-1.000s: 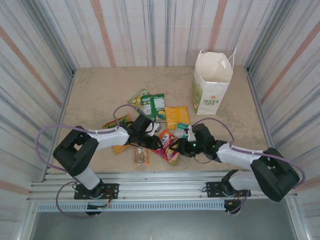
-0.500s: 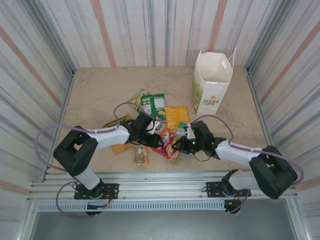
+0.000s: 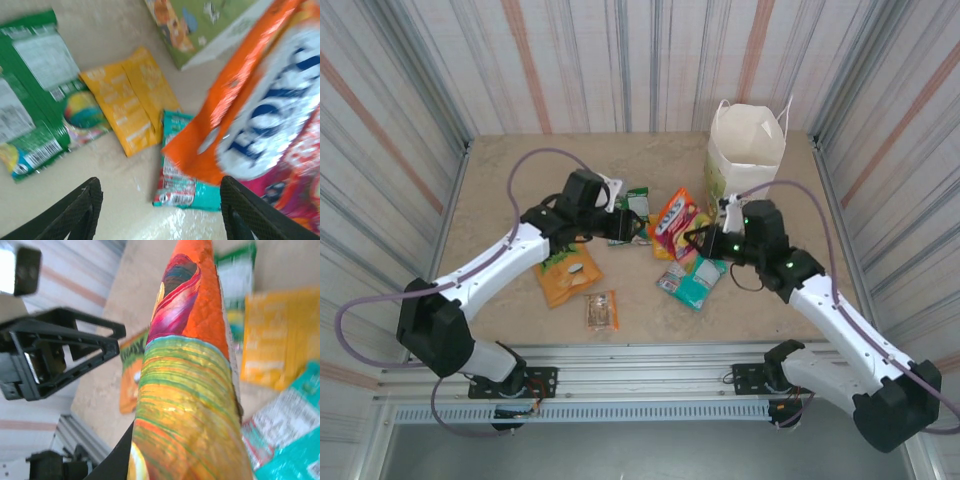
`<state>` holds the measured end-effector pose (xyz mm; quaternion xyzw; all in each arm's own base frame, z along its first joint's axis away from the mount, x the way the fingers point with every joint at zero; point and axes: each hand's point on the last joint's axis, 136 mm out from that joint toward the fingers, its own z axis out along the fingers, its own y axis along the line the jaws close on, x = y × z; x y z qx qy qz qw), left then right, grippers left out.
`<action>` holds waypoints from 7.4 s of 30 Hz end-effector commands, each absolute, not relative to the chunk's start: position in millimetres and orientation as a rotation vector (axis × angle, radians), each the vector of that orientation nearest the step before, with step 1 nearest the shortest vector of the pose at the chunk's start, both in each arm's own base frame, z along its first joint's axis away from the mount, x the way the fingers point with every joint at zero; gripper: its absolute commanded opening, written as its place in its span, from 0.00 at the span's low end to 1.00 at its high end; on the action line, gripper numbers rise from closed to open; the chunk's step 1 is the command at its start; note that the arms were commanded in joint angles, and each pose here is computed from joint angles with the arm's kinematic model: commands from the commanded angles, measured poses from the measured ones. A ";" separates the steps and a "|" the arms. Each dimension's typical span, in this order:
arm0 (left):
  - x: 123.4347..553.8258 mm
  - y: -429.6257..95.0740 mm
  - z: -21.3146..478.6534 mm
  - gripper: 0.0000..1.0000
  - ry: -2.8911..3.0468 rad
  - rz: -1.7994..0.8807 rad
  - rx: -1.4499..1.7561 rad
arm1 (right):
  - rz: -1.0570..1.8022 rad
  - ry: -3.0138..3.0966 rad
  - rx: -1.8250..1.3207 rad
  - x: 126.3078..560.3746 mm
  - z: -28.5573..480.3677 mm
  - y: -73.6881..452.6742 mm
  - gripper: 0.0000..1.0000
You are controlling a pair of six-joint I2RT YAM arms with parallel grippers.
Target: Place the snacks into the paper bag
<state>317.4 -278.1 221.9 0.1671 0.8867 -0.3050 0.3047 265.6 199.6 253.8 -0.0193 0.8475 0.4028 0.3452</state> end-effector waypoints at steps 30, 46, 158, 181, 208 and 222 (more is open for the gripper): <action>422.1 -303.4 280.1 0.65 2.143 -0.774 0.577 | 0.281 2.000 -0.001 479.0 364.3 57.5 0.03; 426.4 -304.8 260.8 0.64 2.187 -0.807 0.564 | 0.194 2.134 -0.032 496.5 310.7 62.5 0.34; 355.6 -349.2 224.2 0.50 2.336 -0.991 0.583 | 0.774 2.000 0.094 288.1 322.9 98.2 0.06; 418.2 -327.0 262.2 0.50 2.233 -0.909 0.545 | 0.244 2.109 -0.012 465.1 385.1 41.7 0.07; 423.8 -319.4 228.9 0.50 2.315 -0.901 0.517 | -0.030 2.567 -0.090 492.4 269.5 39.0 0.18; 413.9 -316.8 227.3 0.49 2.332 -0.933 0.507 | 0.045 2.544 -0.082 479.1 289.2 47.5 0.39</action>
